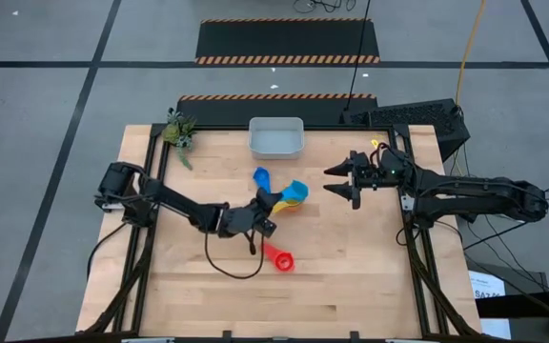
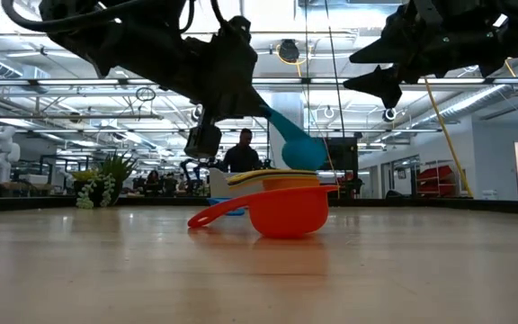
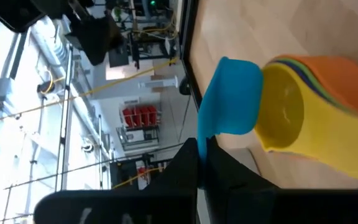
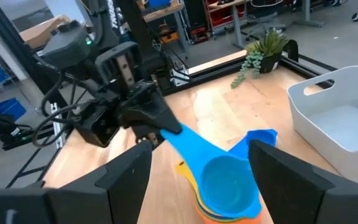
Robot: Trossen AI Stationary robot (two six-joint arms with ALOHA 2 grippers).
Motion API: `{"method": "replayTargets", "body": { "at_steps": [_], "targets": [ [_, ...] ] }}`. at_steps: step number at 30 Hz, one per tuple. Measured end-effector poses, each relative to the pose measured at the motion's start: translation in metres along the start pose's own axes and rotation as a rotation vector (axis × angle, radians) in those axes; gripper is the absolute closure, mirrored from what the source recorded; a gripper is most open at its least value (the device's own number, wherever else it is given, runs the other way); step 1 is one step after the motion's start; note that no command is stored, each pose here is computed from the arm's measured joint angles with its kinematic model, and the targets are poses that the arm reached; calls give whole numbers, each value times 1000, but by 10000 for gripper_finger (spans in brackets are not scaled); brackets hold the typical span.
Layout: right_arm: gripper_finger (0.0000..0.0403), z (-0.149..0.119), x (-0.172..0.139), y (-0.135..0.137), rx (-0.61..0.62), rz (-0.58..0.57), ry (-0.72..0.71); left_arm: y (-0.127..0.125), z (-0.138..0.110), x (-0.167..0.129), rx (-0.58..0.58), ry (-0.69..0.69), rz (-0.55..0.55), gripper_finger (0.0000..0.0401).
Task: Nest measuring cups in basket
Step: Stack the light blue measuring cup into the yellow measuring cup
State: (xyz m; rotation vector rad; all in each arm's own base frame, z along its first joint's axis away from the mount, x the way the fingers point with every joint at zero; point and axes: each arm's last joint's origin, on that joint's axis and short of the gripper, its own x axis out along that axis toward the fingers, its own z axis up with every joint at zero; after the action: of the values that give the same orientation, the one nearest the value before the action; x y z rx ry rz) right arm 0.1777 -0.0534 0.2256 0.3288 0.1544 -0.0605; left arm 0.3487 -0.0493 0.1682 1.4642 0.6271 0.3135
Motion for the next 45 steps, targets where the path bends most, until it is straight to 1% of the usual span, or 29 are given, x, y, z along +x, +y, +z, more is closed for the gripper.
{"method": "replayTargets", "body": {
  "at_steps": [4, 9, 14, 19, 22, 25, 28, 35, 38, 40, 43, 45],
  "targets": [
    [140, 0, 0, 0, -1, 0, -3, 0, -1, 1, 7, 4, -2, 386],
    [140, 1, 0, 0, -3, 1, -5, 2, 2, -2, 6, -4, 10, 396],
    [140, 1, 0, 0, -5, 1, -5, 2, 1, -2, 8, 13, 14, 383],
    [140, 1, 0, 0, -3, 1, -6, -1, 0, -2, 13, 23, -9, 394],
    [140, 1, 0, 0, -3, 1, -6, -1, 0, -2, -7, 23, -12, 390],
    [140, 1, 0, 0, -3, 0, -6, -2, 0, -2, -32, 25, -19, 371],
    [140, 1, 0, 0, -3, 1, -6, -5, -1, -2, -30, 33, -42, 355],
    [140, 1, 0, 0, -4, 2, -12, -12, -3, -3, -102, 58, -91, 320],
    [140, 3, 0, 2, 1, 33, -29, -16, -4, -3, -111, 63, -122, 289],
    [140, 6, 0, 3, 2, 73, -50, -17, -4, -4, -125, 61, -129, 263],
    [140, 9, -1, 6, -7, 122, -71, -15, -4, -4, -166, 60, -127, 224],
    [140, 10, -1, 6, -9, 125, -75, -12, -4, -6, -215, 56, -120, 201]
  ]
}}
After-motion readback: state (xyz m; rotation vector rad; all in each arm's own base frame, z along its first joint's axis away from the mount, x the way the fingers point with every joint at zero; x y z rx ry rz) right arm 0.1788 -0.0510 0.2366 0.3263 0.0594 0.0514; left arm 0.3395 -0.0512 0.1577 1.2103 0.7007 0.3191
